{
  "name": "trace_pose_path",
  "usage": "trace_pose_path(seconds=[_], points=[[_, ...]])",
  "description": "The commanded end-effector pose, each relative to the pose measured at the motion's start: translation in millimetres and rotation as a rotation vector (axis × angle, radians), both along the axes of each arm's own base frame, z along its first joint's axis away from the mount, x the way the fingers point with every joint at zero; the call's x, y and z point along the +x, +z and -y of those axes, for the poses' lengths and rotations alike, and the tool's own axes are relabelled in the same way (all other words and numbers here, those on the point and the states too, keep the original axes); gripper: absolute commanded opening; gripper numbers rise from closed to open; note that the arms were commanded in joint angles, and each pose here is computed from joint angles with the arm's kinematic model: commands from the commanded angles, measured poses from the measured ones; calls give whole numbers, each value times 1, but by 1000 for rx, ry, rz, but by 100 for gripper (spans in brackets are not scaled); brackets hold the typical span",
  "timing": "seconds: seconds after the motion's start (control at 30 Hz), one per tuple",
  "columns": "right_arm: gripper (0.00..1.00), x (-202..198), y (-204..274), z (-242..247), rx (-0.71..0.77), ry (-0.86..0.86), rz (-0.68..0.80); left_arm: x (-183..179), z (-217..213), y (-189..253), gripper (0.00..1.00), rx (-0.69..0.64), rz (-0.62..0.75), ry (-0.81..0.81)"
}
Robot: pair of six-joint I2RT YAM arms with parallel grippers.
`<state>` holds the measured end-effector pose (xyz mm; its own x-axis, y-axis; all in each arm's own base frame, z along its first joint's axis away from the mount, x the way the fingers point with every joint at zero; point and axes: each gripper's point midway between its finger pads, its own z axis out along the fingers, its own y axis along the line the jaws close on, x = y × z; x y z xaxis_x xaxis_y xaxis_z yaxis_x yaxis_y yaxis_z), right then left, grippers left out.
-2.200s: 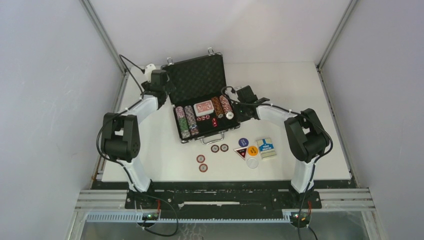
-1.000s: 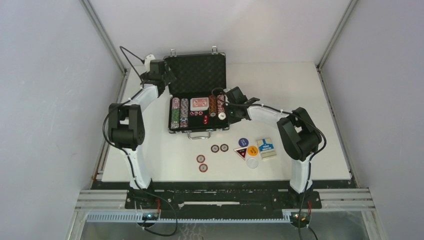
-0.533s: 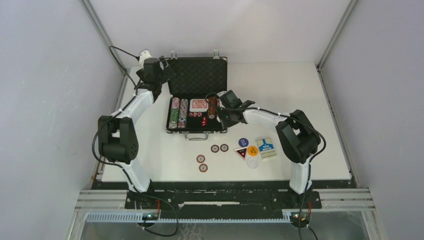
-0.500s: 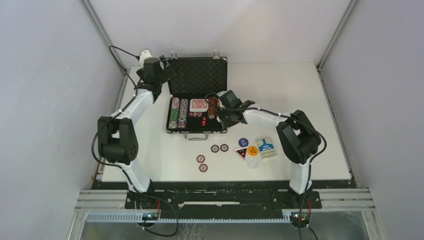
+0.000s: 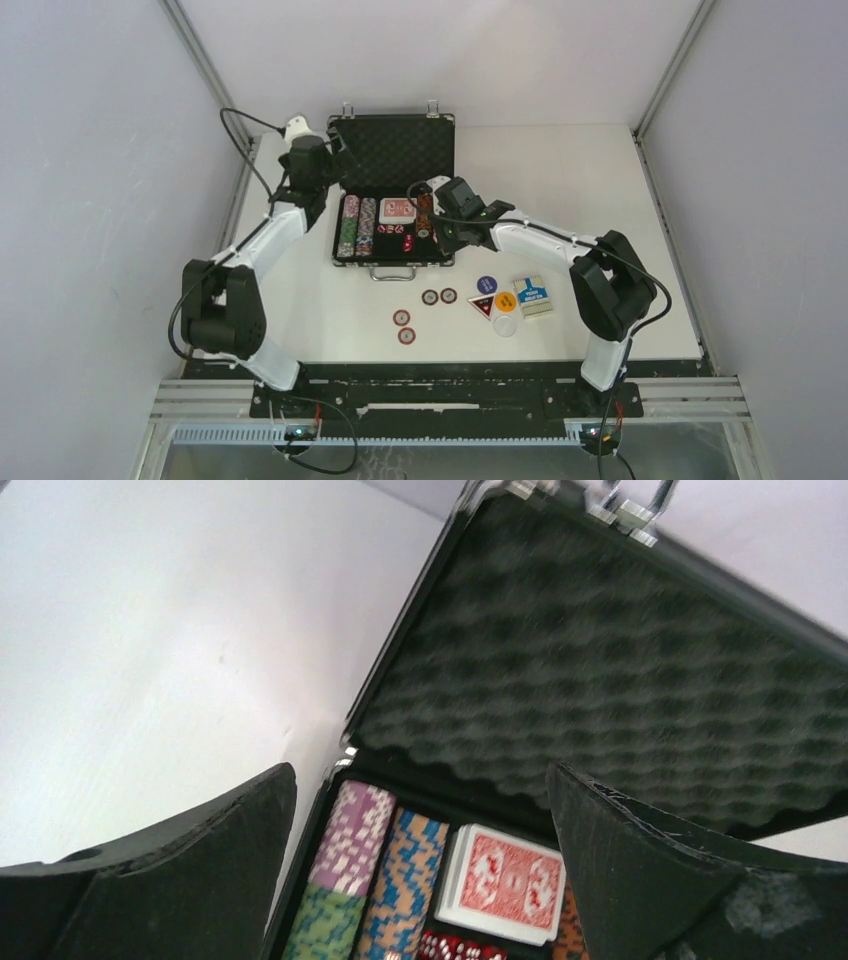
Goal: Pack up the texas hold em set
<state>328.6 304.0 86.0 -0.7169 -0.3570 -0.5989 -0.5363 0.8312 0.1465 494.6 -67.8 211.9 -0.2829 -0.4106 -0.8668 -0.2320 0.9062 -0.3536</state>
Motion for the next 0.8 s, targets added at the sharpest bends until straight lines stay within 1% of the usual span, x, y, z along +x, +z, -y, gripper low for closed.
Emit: trace_pose_path(seconds=[0.0, 0.1, 0.33, 0.63, 0.77], points=[[0, 4, 5, -11, 58, 17, 2, -26, -15, 15, 99, 25, 71, 55], [0, 10, -4, -14, 81, 17, -25, -44, -22, 3, 99, 34, 51, 71], [0, 25, -26, -11, 93, -11, -72, -88, -20, -28, 97, 7, 34, 46], [0, 47, -37, -4, 54, -64, -38, -138, -31, -50, 97, 17, 3, 58], [0, 55, -43, -4, 29, -79, -34, -159, -35, -54, 96, 7, 41, 63]])
